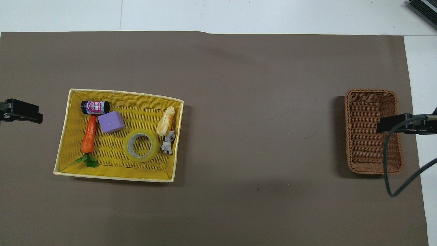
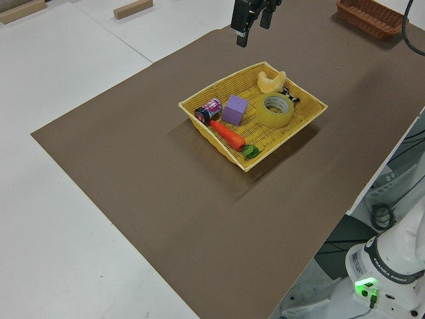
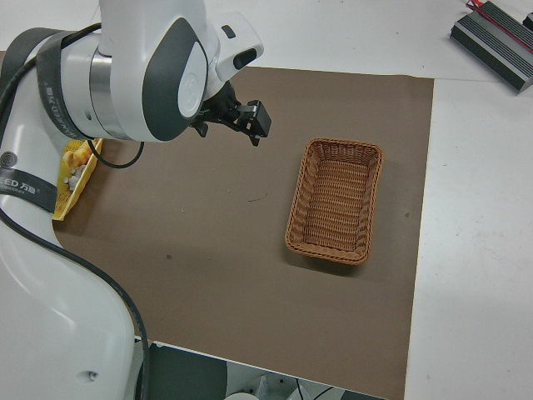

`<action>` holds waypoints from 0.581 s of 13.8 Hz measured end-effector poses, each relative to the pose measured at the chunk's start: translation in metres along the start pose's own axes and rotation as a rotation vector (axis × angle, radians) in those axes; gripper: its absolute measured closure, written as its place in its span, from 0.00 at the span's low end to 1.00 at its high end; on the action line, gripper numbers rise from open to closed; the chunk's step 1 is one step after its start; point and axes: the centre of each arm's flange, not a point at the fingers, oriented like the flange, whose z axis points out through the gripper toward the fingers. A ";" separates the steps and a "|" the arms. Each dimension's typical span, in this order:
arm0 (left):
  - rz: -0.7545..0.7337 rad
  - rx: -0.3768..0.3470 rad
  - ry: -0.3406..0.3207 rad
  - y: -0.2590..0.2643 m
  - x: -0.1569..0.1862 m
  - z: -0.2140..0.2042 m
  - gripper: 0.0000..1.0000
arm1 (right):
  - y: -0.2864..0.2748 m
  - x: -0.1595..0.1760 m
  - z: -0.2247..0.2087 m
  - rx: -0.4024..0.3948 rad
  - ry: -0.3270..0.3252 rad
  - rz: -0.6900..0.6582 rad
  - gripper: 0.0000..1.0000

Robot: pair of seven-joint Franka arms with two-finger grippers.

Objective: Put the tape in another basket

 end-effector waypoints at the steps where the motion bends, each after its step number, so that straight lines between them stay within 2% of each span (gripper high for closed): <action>1: 0.002 0.000 0.000 0.001 0.000 0.000 0.00 | 0.000 0.000 0.000 0.000 0.000 0.000 0.00; 8: -0.006 0.000 0.002 -0.003 0.000 -0.001 0.00 | 0.000 -0.002 0.000 0.000 -0.001 0.000 0.00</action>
